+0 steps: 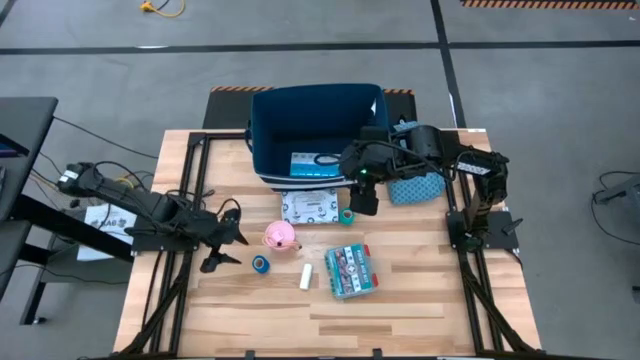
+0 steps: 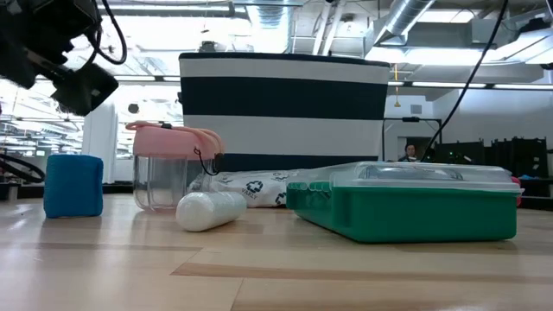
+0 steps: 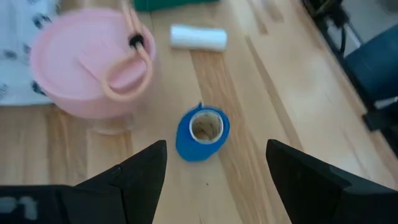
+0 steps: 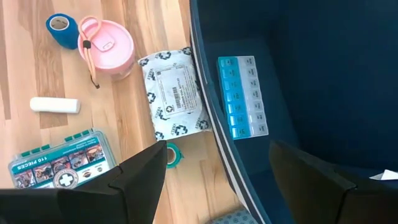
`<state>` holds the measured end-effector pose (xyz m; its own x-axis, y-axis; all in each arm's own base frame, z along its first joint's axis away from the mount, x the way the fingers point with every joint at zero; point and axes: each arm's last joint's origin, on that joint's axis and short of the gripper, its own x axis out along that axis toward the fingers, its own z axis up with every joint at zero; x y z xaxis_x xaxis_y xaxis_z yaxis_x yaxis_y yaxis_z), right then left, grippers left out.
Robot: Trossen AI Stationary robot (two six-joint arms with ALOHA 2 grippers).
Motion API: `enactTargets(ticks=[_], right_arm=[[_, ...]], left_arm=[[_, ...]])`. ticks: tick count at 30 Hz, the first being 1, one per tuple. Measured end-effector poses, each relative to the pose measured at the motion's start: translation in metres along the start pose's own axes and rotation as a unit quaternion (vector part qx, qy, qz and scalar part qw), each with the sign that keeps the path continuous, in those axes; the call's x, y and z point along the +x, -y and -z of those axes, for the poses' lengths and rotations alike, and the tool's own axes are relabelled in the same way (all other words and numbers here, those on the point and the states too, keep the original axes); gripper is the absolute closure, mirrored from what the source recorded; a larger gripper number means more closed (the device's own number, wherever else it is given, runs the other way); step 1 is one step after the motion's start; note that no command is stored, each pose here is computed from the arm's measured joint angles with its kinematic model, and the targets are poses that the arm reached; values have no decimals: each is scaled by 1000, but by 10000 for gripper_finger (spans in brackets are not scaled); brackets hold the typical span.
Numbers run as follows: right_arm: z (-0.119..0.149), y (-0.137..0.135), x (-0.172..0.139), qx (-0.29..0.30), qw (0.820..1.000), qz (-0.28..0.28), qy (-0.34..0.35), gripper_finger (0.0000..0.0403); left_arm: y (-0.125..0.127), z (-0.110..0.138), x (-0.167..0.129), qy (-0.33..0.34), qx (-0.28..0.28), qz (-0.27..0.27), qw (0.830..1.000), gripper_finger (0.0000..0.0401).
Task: Pick & place medical supplies in basket/bin
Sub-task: Put the blue bandage into the blue bin
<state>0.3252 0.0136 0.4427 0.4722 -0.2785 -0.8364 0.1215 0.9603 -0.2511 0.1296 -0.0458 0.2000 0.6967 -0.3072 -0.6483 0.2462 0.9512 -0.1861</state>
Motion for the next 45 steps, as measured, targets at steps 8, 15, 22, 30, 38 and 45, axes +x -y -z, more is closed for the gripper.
enactTargets(ticks=[8, 15, 22, 30, 38, 45], right_arm=[[0, -1, 0, -1, 1000, -1, 0, 127], [0, -1, 0, -1, 1000, -1, 0, 127], [0, -1, 0, -1, 1000, -1, 0, 127], [0, -1, 0, 2, 1000, -1, 0, 127], [0, -1, 0, 2, 1000, -1, 0, 127], [0, -1, 0, 2, 1000, -3, 0, 127]], left_arm=[[4, 6, 18, -35, 10, 0, 999, 137], [3, 18, 31, -4, -3, 12, 1000, 137], [1, 23, 34, -14, -20, -2, 1000, 137], [1, 23, 36, -18, -36, 12, 999, 138], [1, 23, 36, -17, -60, 12, 998, 138], [0, 25, 36, -28, -65, -3, 997, 125]])
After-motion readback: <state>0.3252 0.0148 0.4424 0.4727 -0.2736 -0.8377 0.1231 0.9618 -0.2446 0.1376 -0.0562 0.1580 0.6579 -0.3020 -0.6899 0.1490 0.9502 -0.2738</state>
